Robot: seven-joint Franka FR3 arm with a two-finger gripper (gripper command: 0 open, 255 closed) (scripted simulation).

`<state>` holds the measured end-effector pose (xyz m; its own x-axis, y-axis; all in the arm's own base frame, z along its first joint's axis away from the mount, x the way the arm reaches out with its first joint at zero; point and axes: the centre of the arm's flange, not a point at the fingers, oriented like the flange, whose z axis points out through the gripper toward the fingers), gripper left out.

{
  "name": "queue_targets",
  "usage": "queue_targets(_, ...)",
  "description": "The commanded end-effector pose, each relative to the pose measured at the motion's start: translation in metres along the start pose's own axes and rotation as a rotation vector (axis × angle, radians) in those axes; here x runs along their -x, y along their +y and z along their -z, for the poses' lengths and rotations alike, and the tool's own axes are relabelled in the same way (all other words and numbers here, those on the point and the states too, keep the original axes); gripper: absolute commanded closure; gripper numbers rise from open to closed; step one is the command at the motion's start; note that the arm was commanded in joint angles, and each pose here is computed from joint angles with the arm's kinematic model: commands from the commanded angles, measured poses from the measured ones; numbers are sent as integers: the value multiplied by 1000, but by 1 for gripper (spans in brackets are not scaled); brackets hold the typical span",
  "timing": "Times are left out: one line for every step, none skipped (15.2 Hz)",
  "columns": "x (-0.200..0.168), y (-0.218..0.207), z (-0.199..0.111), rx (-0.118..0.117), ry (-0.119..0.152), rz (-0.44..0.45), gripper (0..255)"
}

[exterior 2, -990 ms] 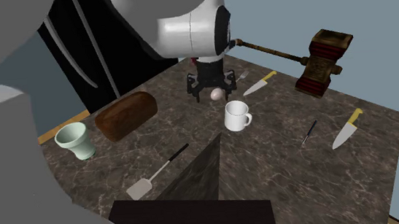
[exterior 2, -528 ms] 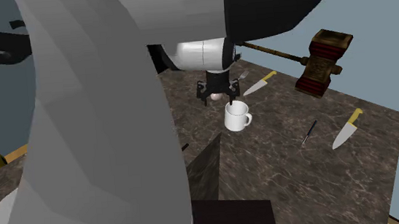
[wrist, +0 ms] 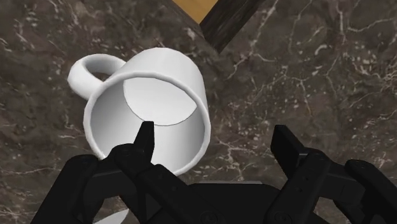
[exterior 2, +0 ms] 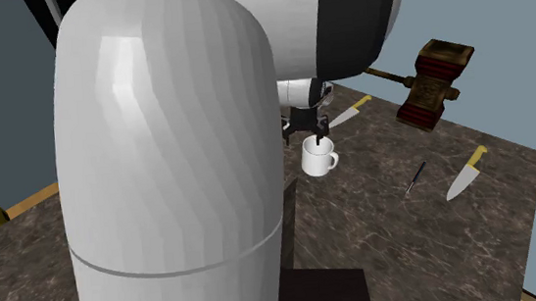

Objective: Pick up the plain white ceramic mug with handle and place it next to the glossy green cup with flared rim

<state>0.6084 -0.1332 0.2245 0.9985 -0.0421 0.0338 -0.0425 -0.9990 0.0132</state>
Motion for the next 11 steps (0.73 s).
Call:
queue_targets(-10,5,-17,-2,1,-4,0)
queue_targets(-10,5,-22,-2,1,-4,0)
queue_targets(-10,5,-28,-2,1,-4,0)
queue_targets(-10,5,-33,-2,1,-4,0)
queue_targets(-10,5,-38,-2,1,-4,0)
queue_targets(-10,5,-44,-2,1,-4,0)
queue_targets(-10,5,-49,-2,1,-4,0)
queue_targets(-10,5,-52,-2,1,-4,0)
queue_targets(-10,5,-52,-2,1,-4,0)
queue_targets(-10,5,-52,-2,1,-4,0)
queue_targets(-10,5,-52,-2,1,-4,0)
